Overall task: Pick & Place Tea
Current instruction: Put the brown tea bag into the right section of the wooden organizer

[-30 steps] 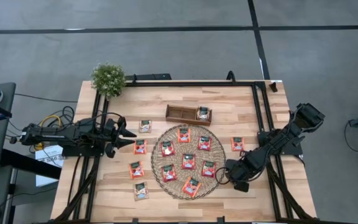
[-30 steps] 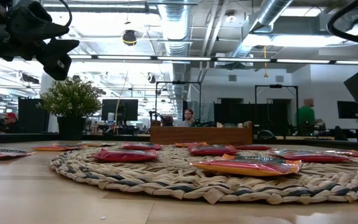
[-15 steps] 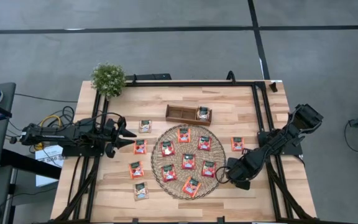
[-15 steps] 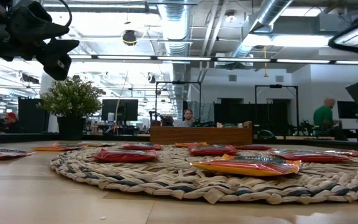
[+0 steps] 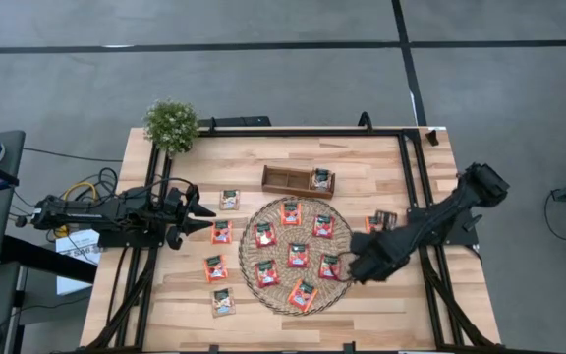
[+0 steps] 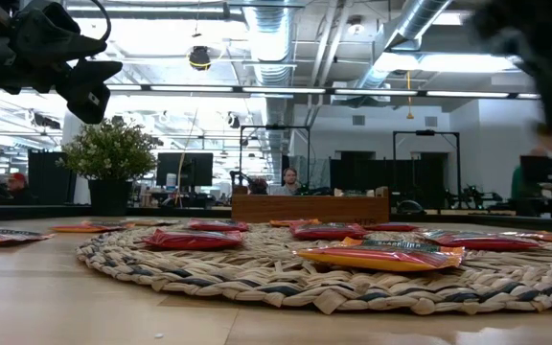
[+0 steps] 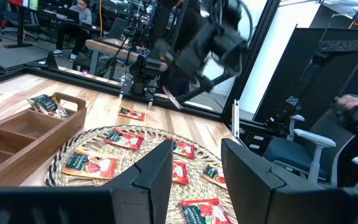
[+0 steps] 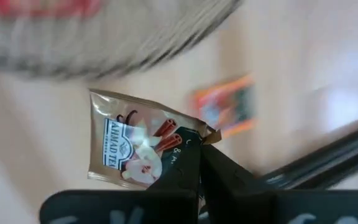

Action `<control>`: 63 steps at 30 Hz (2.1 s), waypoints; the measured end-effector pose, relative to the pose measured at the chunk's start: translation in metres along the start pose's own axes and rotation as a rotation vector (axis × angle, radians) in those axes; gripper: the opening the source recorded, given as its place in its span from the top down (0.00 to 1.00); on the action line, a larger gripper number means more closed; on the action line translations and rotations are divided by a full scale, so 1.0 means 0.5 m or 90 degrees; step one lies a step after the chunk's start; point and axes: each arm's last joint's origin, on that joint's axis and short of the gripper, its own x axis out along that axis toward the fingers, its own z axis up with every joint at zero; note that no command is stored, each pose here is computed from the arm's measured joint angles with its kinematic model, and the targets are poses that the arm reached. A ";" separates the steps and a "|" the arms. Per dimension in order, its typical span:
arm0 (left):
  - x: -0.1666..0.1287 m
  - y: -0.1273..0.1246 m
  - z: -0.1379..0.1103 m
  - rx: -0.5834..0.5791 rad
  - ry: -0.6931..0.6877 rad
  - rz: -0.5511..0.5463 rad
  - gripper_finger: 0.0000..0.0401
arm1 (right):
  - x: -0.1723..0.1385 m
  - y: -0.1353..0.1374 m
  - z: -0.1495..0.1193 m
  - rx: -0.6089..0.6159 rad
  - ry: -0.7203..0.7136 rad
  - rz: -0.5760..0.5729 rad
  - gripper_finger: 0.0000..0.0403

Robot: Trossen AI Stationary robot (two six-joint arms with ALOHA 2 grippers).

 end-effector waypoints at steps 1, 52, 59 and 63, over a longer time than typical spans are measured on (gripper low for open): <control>0.000 0.000 0.000 0.000 0.000 0.000 0.68 | -0.013 -0.014 0.010 -0.002 -0.018 -0.025 1.00; 0.000 0.003 -0.003 0.034 0.004 0.024 0.68 | 0.181 -0.232 0.327 -0.161 -0.060 -0.320 1.00; 0.000 0.003 -0.003 0.031 0.003 0.027 0.68 | 0.189 -0.227 0.320 -0.160 -0.050 -0.282 1.00; 0.000 0.003 -0.003 0.031 0.003 0.028 0.68 | 0.189 -0.227 0.317 -0.167 -0.041 -0.282 1.00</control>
